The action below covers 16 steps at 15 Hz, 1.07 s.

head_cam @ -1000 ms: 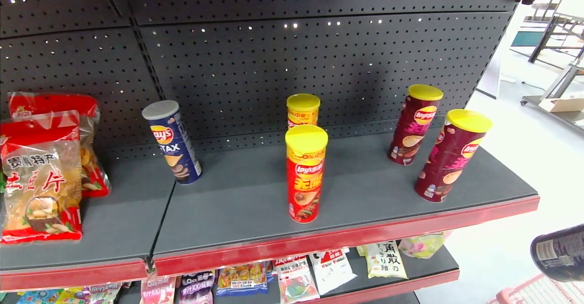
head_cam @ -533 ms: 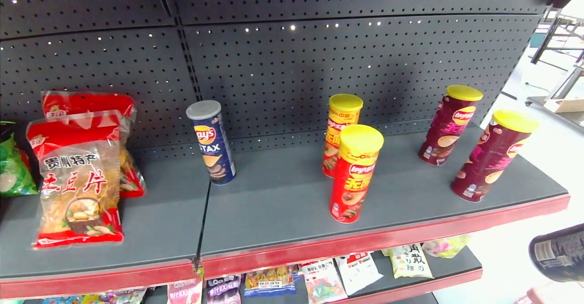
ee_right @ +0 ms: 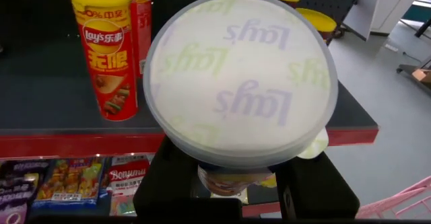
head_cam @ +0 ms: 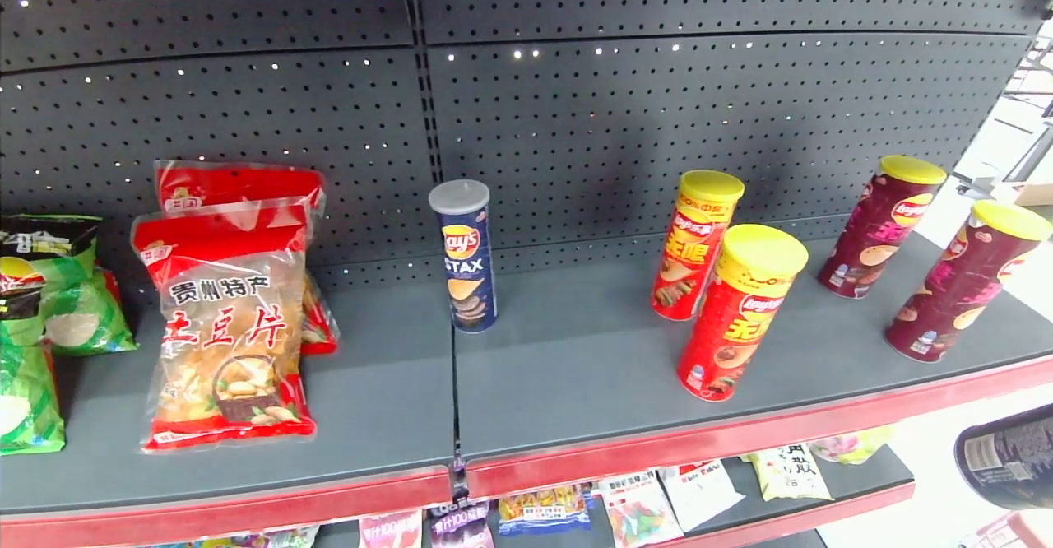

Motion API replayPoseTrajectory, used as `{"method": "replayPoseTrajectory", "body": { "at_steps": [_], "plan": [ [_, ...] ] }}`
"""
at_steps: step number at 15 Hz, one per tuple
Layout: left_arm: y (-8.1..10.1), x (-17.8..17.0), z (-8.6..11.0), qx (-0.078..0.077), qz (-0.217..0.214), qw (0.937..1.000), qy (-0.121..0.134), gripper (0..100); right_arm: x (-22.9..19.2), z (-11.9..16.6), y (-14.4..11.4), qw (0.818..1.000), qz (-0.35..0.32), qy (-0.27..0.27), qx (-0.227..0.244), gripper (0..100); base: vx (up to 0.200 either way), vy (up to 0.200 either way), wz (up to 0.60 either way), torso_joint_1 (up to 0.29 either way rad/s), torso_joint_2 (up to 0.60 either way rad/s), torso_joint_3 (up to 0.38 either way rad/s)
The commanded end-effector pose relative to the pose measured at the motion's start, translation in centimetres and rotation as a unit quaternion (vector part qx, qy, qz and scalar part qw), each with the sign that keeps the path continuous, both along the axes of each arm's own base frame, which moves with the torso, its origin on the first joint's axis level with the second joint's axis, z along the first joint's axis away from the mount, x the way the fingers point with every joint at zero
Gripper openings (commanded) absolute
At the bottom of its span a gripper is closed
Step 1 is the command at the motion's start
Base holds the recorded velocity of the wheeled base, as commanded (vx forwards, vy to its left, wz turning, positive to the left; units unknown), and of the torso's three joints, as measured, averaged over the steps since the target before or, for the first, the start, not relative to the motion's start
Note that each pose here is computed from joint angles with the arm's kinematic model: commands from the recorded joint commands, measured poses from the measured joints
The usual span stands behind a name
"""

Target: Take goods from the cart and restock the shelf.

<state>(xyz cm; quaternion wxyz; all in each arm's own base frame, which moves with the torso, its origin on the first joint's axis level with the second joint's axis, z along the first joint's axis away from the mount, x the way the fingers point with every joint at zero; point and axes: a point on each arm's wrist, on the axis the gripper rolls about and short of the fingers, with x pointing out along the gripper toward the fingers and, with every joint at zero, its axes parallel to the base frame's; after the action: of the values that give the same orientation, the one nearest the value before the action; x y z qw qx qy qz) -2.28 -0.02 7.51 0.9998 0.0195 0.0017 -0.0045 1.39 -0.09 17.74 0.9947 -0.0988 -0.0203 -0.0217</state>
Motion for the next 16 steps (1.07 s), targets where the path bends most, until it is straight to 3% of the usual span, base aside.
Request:
{"method": "replayPoseTrajectory", "body": {
  "at_steps": [1,8,11,16],
  "plan": [
    [0.0,0.0,0.0,0.0,0.001,1.0,0.0,100,0.1,0.0,0.0,1.0,0.0,0.002,0.0,0,0.0,0.0,0.0,0.0,0.0,0.0],
    [0.0,0.0,0.0,0.0,-0.004,1.0,0.003,100,-0.5,-0.2,0.0,1.0,0.007,-0.011,-0.001,0,0.0,0.0,0.0,0.0,0.0,0.0],
    [-0.2,0.0,0.1,0.009,-0.045,0.9989,0.002,100,-1.7,-1.6,0.0,1.0,0.009,-0.03,-0.004,0,0.0,0.0,0.0,0.0,0.0,0.0],
    [-0.2,0.1,0.1,0.008,-0.052,0.9986,0.006,100,-2.6,-1.7,0.1,0.998,0.035,-0.057,-0.004,0,0.0,0.0,0.0,0.0,0.0,0.0]
  ]
}}
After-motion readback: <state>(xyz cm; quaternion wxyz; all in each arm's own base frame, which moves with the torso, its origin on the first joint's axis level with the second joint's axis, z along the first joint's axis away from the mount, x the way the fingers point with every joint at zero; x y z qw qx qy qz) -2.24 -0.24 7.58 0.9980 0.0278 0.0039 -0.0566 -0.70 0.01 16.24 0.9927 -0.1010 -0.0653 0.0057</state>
